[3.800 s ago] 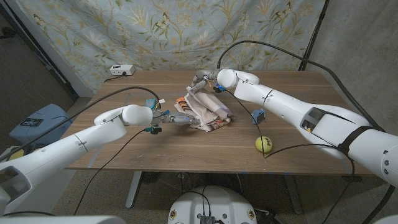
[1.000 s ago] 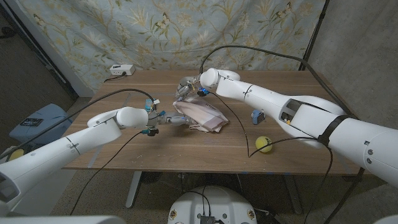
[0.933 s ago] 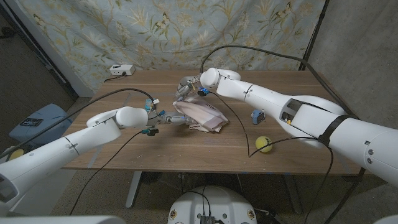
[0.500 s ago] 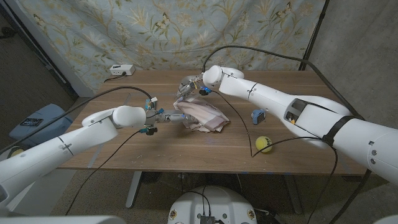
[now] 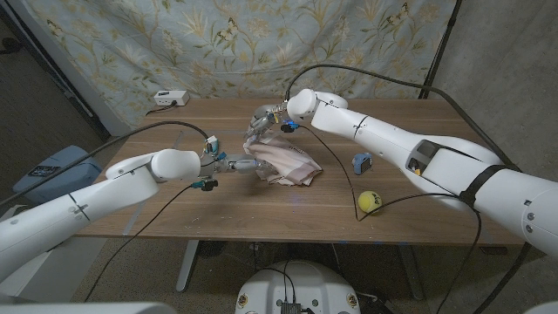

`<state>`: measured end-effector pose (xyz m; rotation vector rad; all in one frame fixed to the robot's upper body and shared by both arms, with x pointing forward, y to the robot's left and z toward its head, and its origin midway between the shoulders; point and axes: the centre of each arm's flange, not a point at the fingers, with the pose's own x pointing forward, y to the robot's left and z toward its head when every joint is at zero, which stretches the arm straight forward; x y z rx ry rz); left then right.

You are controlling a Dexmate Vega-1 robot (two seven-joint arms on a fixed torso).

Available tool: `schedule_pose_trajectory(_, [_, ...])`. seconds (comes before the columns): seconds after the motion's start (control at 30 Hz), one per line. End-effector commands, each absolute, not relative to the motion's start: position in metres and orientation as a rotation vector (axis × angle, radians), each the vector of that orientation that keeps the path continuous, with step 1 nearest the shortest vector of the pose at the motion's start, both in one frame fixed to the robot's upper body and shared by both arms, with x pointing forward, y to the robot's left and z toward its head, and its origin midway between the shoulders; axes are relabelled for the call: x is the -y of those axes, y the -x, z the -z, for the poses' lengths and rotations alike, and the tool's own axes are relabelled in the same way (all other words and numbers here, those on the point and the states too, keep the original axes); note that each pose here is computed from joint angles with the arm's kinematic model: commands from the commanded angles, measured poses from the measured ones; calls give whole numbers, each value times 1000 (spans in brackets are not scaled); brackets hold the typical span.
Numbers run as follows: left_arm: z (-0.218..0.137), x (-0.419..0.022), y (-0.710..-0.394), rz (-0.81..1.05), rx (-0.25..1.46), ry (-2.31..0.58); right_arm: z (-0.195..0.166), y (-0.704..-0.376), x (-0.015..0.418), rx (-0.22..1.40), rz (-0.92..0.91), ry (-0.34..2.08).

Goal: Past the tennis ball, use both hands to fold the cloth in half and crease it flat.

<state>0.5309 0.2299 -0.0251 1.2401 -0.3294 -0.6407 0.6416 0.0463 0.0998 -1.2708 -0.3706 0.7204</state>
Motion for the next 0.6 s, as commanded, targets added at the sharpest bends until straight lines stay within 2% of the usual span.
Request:
schedule_pose_trajectory(0.03, [21, -228, -516, 640, 342, -1235, -104, -631, -46, 368, -760, 1266])
schedule_pose_trajectory(0.6, [8, -216, -514, 617, 404, -1229, -111, -628, -38, 431, -759, 1227])
